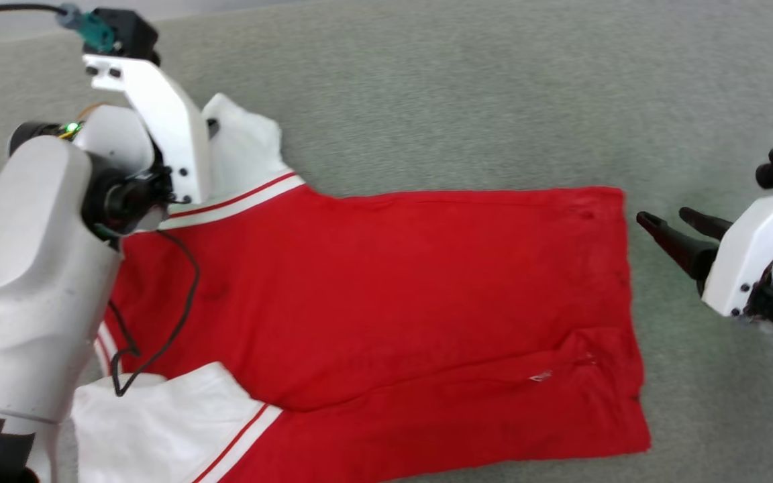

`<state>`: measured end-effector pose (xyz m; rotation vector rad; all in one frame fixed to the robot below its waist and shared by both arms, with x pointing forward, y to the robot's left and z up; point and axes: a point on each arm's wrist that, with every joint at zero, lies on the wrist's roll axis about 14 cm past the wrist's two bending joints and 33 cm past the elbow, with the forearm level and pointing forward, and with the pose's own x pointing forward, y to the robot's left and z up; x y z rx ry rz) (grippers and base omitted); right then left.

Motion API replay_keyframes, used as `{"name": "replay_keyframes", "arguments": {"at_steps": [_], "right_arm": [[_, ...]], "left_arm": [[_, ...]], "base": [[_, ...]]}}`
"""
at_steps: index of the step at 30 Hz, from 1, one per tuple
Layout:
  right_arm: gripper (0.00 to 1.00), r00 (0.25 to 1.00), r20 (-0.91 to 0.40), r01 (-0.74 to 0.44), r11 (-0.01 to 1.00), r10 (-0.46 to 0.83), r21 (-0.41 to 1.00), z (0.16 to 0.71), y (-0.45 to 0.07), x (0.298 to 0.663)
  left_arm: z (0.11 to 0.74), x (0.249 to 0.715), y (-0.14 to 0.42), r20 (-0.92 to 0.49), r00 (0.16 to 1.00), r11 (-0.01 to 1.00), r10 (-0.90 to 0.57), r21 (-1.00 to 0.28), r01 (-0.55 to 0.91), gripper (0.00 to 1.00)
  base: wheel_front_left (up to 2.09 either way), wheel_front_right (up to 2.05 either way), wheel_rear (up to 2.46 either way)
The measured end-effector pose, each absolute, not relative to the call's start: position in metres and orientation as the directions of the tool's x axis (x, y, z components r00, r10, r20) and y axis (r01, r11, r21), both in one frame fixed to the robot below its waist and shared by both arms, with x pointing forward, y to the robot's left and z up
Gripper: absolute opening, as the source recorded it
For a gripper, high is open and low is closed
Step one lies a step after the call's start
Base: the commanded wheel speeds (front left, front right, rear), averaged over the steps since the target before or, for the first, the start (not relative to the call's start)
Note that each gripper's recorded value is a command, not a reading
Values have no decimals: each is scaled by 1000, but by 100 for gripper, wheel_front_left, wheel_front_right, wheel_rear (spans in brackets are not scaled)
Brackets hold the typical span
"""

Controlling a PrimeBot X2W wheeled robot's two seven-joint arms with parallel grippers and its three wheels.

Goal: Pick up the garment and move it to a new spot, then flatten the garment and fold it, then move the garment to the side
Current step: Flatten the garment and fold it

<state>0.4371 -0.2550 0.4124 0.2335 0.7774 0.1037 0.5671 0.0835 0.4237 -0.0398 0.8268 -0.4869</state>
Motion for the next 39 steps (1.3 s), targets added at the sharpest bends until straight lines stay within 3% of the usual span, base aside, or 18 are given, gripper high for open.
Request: {"name": "replay_keyframes", "arguments": {"at_steps": [12, 13, 14, 15, 16, 22, 29, 39], "right_arm": [[100, 480, -841, -67, 967, 249, 248, 368, -224, 464], [93, 457, -853, -64, 966, 251, 250, 365, -223, 463], [41, 446, -858, -68, 966, 254, 250, 364, -222, 464], [7, 442, -860, -71, 966, 254, 249, 363, -221, 466], [0, 434, -864, -71, 966, 254, 249, 362, -221, 466], [0, 472, -847, -103, 969, 245, 223, 372, -218, 473], [0, 635, -742, -135, 976, 216, 169, 415, -222, 488], [0, 721, -663, -126, 979, 203, 162, 442, -227, 449]], "left_arm": [[427, 562, 99, -657, 613, 889, -439, -218, 403, 0], [426, 561, 100, -657, 612, 888, -440, -219, 403, 0], [425, 561, 100, -657, 613, 889, -440, -220, 402, 0], [424, 560, 101, -657, 613, 890, -439, -221, 400, 0], [424, 561, 102, -657, 614, 891, -436, -220, 397, 0], [428, 561, 107, -640, 638, 898, -430, -232, 373, 0], [453, 555, 120, -542, 733, 912, -411, -251, 326, 0], [479, 498, 145, -420, 837, 929, -352, -263, 259, 0]], "base": [[0, 0, 0], [0, 0, 0], [0, 0, 0], [0, 0, 0], [0, 0, 0], [0, 0, 0], [0, 0, 0], [0, 0, 0]]}}
